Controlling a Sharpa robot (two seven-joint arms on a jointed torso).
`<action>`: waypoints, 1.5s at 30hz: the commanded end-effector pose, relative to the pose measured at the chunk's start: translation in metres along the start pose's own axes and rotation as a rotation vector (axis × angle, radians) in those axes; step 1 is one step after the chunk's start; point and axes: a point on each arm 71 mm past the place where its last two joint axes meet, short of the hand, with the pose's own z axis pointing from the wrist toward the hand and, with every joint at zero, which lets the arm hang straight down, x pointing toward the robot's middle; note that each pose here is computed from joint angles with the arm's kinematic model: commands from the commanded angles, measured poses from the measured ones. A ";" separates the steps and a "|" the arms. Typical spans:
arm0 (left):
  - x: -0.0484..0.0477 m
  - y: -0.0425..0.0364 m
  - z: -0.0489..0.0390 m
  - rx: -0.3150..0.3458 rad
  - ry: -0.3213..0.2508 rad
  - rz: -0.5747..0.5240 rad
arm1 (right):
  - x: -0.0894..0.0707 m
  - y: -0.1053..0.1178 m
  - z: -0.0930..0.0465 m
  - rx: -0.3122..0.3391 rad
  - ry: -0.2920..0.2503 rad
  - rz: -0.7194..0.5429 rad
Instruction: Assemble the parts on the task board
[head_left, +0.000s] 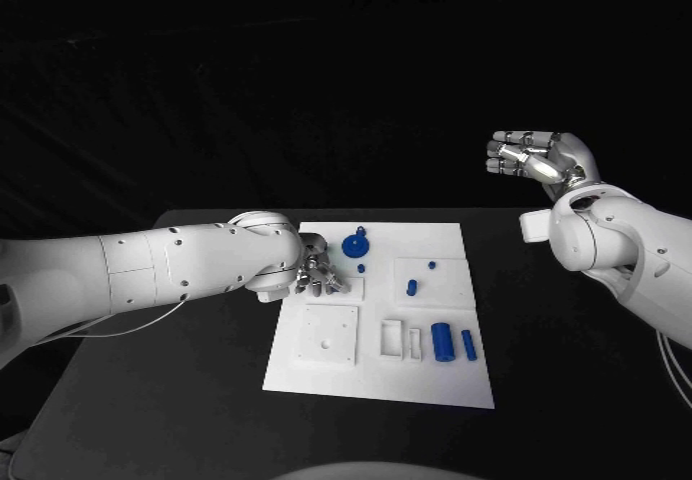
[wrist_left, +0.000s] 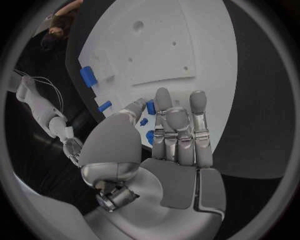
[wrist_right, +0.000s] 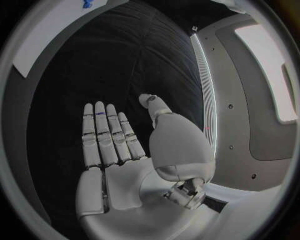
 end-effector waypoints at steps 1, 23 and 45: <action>0.0001 0.0010 -0.0008 0.000 -0.010 -0.009 | 0.002 0.002 -0.001 -0.010 0.004 0.010; -0.0284 0.0002 -0.0155 0.027 0.015 -0.130 | 0.002 -0.002 -0.003 0.009 0.007 0.043; -0.1093 0.0323 0.0053 -0.082 -0.100 -0.168 | -0.003 -0.005 -0.003 0.014 0.001 0.033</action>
